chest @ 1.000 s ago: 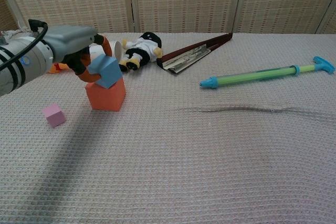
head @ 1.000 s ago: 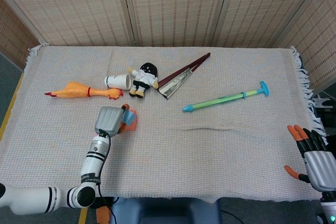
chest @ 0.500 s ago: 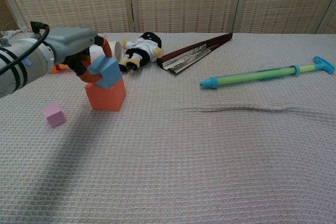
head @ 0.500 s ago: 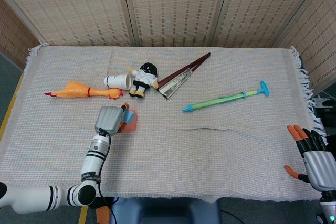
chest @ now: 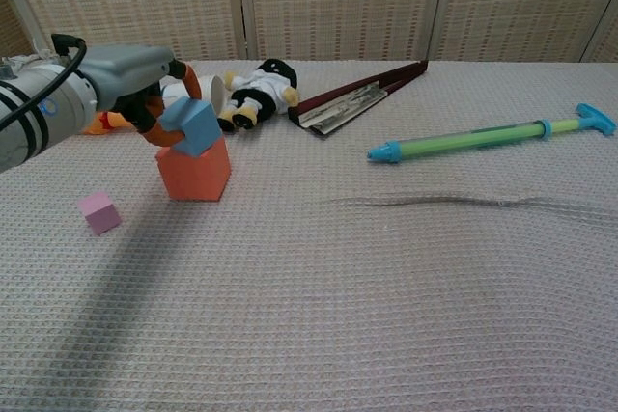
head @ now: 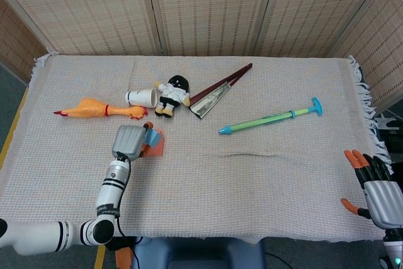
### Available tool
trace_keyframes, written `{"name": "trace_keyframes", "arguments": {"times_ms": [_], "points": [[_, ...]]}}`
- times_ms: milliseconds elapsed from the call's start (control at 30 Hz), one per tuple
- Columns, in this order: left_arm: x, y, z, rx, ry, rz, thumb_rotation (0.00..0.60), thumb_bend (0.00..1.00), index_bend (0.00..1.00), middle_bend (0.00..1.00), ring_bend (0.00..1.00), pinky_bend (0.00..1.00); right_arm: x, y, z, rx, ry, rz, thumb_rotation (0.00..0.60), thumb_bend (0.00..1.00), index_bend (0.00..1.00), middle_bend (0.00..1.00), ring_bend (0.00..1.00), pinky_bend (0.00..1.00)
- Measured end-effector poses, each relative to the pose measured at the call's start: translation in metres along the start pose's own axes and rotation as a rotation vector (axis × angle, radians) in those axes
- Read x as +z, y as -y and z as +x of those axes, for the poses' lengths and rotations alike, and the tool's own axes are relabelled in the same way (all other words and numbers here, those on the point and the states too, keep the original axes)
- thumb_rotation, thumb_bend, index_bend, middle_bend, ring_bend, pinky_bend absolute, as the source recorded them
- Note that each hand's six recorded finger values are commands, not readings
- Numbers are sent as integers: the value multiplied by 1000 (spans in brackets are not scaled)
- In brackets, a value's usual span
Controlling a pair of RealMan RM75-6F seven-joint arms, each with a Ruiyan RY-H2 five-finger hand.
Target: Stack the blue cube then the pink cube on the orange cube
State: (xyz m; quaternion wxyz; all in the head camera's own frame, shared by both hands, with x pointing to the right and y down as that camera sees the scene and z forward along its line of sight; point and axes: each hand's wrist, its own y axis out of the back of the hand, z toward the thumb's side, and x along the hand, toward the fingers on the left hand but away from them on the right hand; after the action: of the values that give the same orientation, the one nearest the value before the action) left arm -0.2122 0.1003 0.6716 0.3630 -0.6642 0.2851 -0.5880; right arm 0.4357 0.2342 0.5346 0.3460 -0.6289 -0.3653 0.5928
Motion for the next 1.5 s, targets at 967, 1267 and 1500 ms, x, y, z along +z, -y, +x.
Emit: {"name": "trace_keyframes", "arguments": {"times_ms": [967,1267,1500], "points": [[-1,1,-1,-13,4,2,600,347,404,1000,1000,1000,-1,-1,1,-2,2,2,600,62,0,0,0,0],[1,2,-1,-12,14,0,600,346,249,1000,1000,1000,0,0,1,1,3,5,600,62,0,0,0,0],[2,1,-2,-9,18,-3,600,346,108,1000,1000,1000,-1,-1,1,0,6,5,600,62,0,0,0,0]]}}
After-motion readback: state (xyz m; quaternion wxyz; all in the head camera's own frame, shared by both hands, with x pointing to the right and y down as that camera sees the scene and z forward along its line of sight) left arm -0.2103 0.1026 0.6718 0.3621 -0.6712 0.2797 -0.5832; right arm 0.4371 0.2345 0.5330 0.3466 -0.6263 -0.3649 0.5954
